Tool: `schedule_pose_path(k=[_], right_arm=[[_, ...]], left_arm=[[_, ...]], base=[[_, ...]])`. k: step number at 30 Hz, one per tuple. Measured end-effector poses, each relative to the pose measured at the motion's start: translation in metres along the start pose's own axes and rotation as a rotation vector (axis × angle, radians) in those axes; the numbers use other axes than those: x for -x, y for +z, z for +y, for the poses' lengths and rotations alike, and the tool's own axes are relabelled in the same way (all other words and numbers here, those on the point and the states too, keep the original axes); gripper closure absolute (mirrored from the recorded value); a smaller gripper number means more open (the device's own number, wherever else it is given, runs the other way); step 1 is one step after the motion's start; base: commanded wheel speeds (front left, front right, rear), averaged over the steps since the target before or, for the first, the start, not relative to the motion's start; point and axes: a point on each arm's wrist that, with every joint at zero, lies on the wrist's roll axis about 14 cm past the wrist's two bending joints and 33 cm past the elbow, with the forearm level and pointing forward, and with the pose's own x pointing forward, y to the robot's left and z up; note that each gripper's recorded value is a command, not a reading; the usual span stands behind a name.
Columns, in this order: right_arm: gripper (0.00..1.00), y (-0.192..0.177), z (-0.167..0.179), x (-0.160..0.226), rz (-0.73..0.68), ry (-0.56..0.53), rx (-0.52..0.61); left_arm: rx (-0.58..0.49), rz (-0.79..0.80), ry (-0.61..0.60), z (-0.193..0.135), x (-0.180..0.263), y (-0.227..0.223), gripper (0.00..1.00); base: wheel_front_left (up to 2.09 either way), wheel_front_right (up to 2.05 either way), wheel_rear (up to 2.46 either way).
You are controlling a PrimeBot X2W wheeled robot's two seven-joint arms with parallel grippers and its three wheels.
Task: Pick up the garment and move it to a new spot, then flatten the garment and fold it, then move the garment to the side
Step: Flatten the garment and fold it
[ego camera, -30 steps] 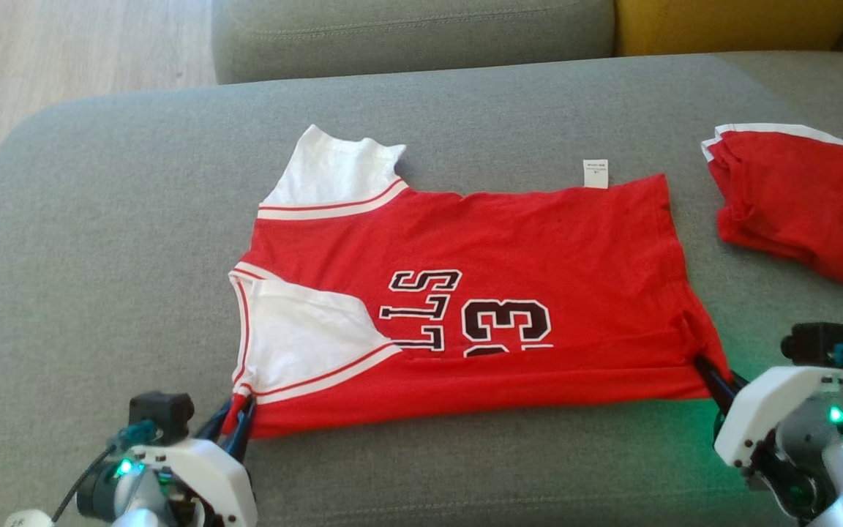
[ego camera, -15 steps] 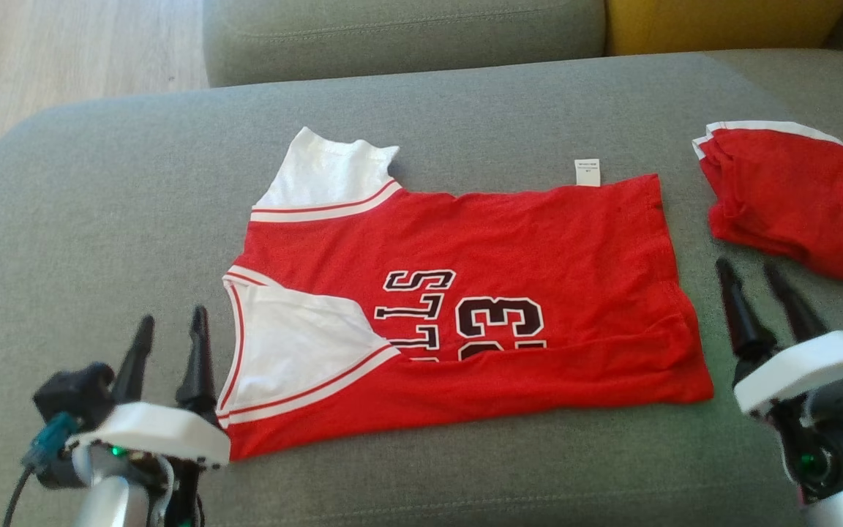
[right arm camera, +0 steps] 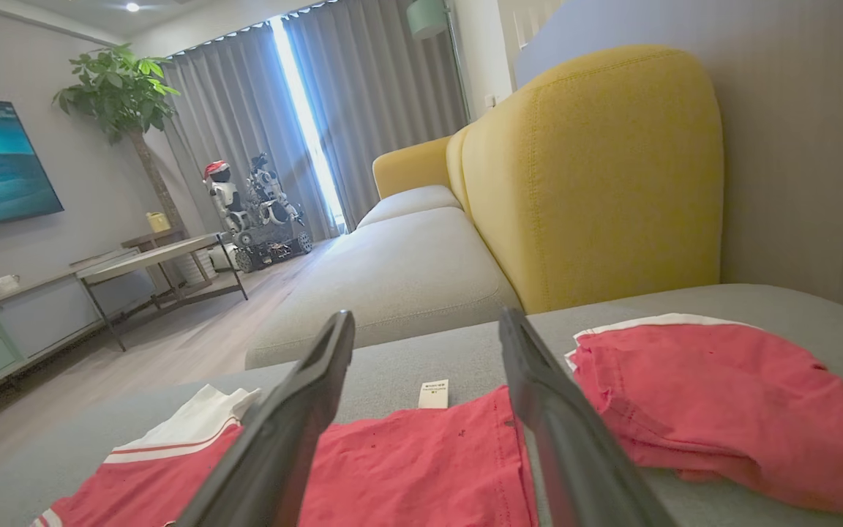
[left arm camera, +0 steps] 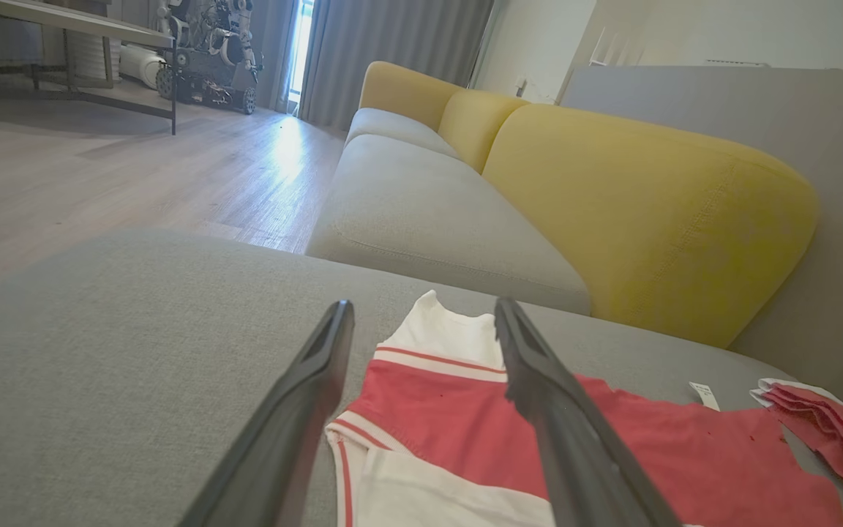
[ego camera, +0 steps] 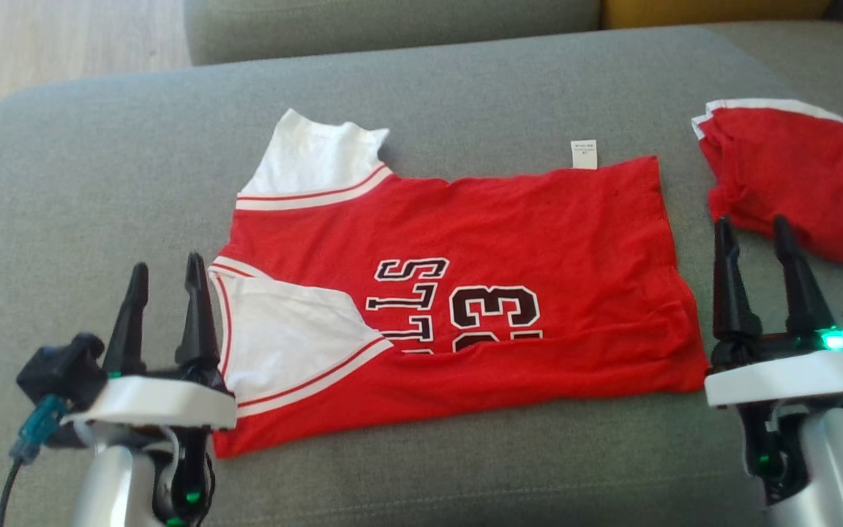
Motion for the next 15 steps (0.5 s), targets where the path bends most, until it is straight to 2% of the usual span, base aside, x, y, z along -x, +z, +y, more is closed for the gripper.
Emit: schedule_pose_path(k=[7, 15], right_arm=[[0.0, -0.014, 0.002, 0.0, 0.025, -0.004, 0.031], [0.0, -0.022, 0.004, -0.016, 0.039, 0.0, 0.047]], left_arm=[[-0.031, 0.041, -0.062, -0.011, -0.024, -0.015, 0.0], [-0.173, 0.211, -0.177, -0.017, -0.075, -0.047, 0.0]], base=[[0.0, 0.0, 0.0], [0.0, 0.0, 0.0]])
